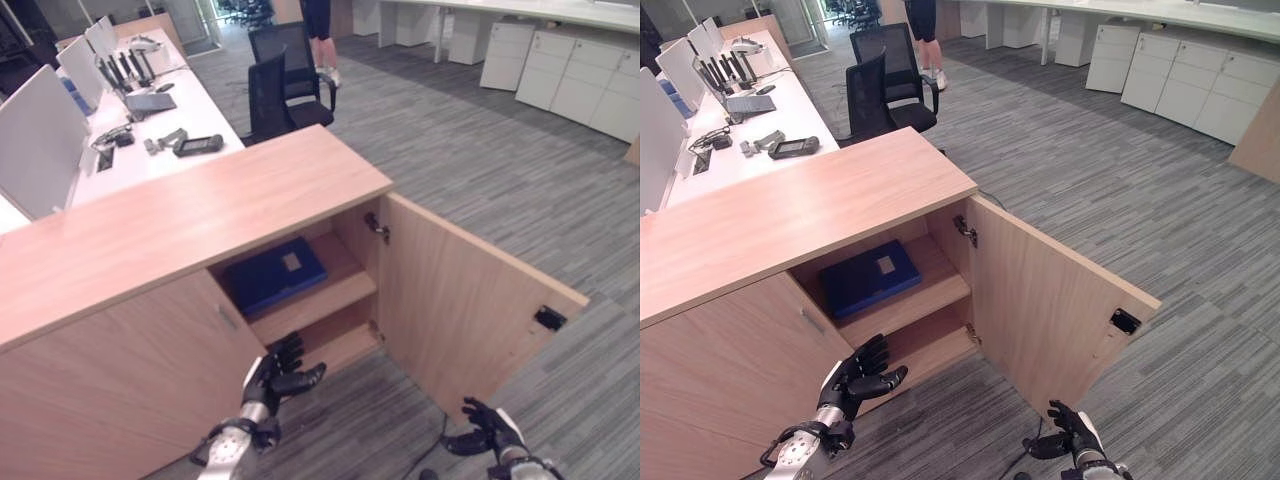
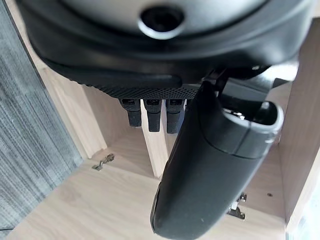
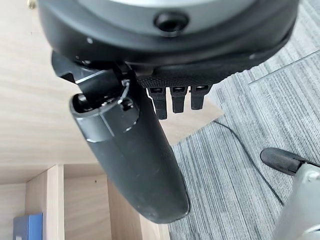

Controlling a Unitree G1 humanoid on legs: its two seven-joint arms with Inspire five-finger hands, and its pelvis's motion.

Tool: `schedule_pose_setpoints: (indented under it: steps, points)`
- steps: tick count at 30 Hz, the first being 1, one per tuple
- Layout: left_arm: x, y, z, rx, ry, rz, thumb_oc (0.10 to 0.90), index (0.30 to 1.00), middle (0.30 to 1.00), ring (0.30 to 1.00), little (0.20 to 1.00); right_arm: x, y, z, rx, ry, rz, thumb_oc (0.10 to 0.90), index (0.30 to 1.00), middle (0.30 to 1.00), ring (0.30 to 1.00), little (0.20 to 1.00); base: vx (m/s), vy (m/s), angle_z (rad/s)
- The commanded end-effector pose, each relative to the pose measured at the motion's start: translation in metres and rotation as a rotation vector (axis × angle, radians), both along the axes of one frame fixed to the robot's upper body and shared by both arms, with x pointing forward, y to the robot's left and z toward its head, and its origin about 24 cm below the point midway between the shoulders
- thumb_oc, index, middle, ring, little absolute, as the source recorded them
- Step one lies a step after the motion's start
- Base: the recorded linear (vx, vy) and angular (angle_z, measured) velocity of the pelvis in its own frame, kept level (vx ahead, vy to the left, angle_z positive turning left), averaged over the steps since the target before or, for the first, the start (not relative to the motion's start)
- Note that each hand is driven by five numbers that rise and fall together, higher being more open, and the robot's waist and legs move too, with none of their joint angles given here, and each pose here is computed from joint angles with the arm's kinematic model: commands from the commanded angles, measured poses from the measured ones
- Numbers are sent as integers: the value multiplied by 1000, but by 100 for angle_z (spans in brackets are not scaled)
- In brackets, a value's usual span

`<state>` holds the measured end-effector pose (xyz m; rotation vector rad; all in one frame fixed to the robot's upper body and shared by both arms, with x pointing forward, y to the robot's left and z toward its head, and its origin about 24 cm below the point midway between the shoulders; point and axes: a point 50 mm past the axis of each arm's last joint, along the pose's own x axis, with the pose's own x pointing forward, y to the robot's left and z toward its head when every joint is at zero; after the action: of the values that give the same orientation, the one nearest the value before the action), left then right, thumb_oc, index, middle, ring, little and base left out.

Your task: Put the empty folder in the office cabinet

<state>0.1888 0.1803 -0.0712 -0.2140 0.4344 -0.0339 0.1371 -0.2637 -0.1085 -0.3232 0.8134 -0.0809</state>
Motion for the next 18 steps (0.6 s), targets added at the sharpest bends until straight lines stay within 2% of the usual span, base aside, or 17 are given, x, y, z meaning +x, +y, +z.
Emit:
schedule_pose_setpoints:
  steps: [1,5,11,12,15,17,18]
  points:
    - [32,13,43,31,-238,-10,800,900,900,900,900,44,9,29,6,-227,58,800,900,900,900,900,-38,-107,-2]
    - [34,9,42,29,-238,-14,800,900,900,900,900,51,4,33,-14,-233,51,800,900,900,900,900,-34,-168,-24]
    - [30,10,39,42,-217,-42,800,900,900,900,900,31,-6,15,-5,-148,-64,800,900,900,900,900,37,-33,-56]
    - [26,13,37,44,-204,-39,800,900,900,900,900,27,-13,13,-1,-137,-123,800,900,900,900,900,40,22,-15]
    - [25,15,36,51,-196,-40,800,900,900,900,900,27,-20,14,-17,-137,-147,800,900,900,900,900,3,8,-15]
    - [23,19,36,57,-194,-45,800,900,900,900,900,36,-42,27,-60,-183,-215,800,900,900,900,900,-10,5,-3]
    - [23,19,36,57,-194,-45,800,900,900,900,900,36,-42,27,-60,-184,-216,800,900,900,900,900,-10,5,-12]
